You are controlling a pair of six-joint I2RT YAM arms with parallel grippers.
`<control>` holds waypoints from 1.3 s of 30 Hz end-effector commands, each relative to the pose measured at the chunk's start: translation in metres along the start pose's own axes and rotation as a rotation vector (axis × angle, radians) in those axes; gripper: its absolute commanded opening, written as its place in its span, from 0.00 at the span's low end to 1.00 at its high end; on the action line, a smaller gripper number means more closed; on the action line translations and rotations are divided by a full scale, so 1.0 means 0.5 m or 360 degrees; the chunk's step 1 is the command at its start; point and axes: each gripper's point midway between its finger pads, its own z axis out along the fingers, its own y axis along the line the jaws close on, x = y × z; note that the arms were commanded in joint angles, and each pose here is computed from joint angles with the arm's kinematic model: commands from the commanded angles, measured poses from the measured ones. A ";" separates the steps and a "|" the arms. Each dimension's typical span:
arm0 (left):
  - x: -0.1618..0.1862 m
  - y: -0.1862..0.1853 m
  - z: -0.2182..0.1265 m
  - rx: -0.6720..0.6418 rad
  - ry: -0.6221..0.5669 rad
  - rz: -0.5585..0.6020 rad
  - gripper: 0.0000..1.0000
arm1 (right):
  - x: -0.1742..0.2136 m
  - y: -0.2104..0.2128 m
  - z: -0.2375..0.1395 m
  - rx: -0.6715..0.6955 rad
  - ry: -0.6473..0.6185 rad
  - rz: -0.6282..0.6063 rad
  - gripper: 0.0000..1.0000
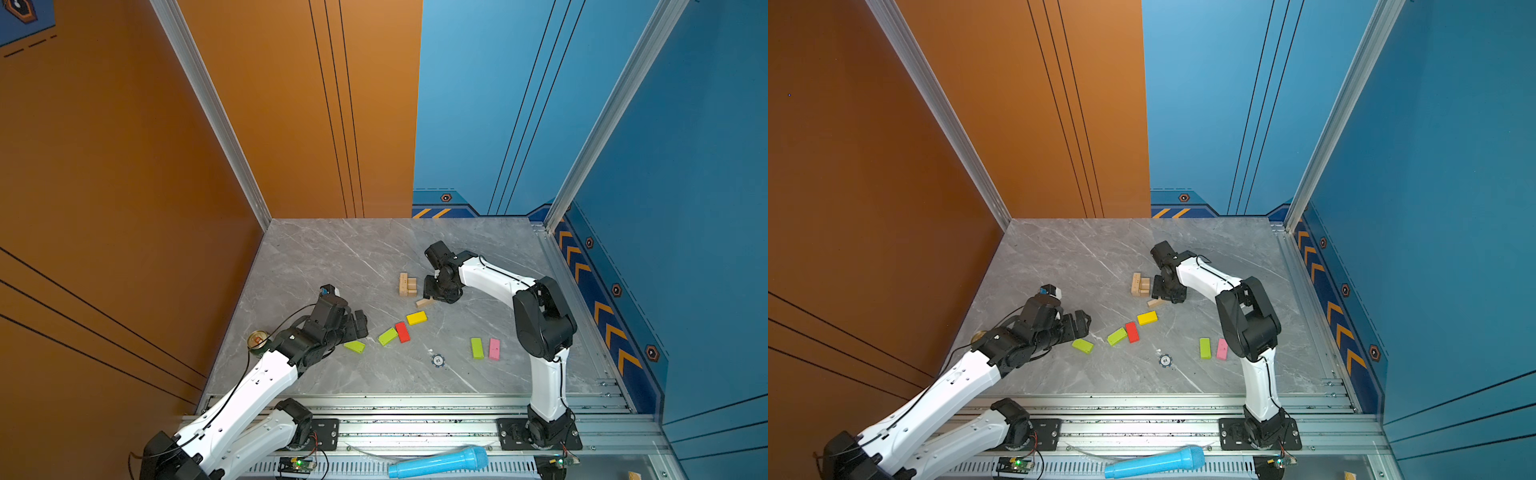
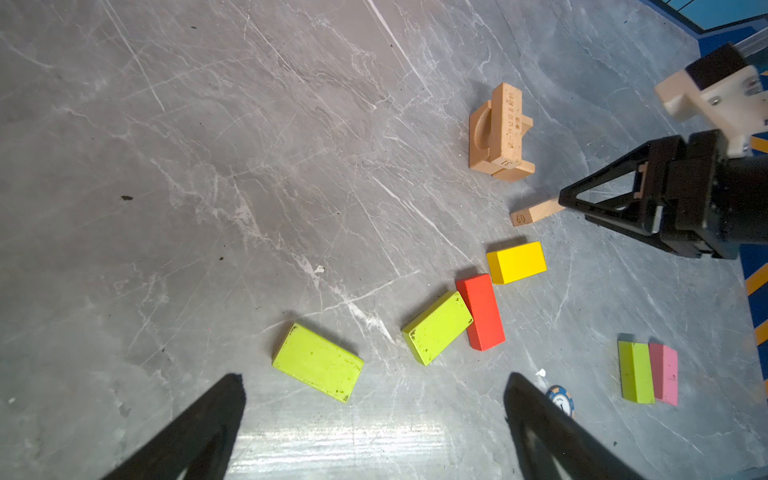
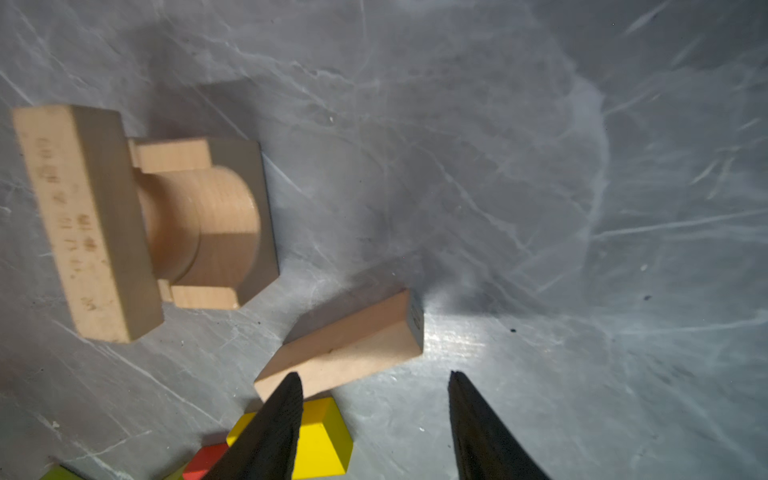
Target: Build the wood block tower
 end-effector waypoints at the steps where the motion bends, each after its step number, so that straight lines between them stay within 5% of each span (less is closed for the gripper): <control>1: -0.017 -0.014 -0.009 0.0015 -0.0022 0.0036 0.99 | -0.012 0.010 0.001 -0.0030 -0.0007 0.0051 0.57; 15: -0.017 -0.002 -0.001 -0.0005 -0.0018 0.0037 0.99 | -0.017 -0.005 0.034 0.0070 0.0038 0.0072 0.52; 26: -0.014 0.005 -0.001 -0.0004 -0.0018 0.0017 0.99 | -0.017 -0.037 0.029 0.0262 0.0069 -0.0034 0.30; 39: -0.014 0.005 -0.002 0.0009 -0.0023 0.0007 0.99 | -0.039 -0.076 -0.026 0.0494 -0.0016 -0.0182 0.17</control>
